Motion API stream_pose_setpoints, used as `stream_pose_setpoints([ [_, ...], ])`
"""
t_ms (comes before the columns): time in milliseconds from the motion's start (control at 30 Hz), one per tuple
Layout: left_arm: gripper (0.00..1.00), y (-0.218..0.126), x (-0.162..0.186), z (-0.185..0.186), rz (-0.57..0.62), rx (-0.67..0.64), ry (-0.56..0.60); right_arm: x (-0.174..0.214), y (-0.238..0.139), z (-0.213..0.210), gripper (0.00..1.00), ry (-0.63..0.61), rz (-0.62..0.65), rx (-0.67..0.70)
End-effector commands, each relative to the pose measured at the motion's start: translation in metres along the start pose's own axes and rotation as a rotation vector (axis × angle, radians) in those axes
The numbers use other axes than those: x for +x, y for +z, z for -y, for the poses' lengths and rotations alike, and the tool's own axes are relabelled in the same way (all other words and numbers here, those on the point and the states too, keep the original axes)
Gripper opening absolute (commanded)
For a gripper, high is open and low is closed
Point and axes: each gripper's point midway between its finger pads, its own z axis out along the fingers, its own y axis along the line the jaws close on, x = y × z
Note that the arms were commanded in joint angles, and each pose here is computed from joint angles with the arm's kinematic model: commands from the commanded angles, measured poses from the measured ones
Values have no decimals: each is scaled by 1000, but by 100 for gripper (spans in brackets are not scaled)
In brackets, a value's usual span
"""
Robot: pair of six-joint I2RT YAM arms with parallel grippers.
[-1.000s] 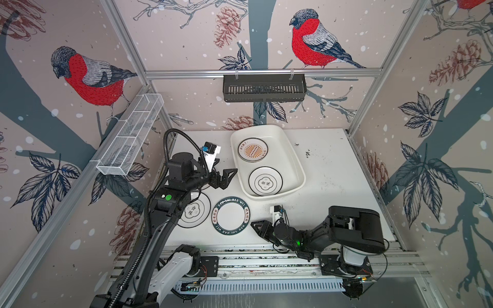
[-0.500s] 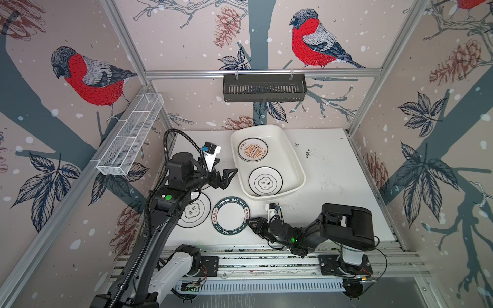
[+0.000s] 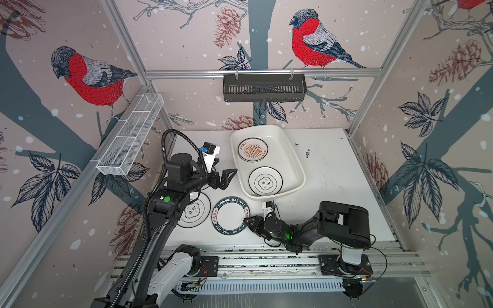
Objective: Place the plates into the plastic bin on the countertop
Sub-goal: 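Grip the green-rimmed plate's edge with the right gripper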
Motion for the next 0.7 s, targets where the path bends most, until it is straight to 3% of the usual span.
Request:
stream_pose_setpoints([
  [0,98,-2,-8,4,30,19,14,1,3,6,33,-10,-12,22],
  [667,98,-2,-7,5,35,25,13,0,9,19,20,6,-25,74],
])
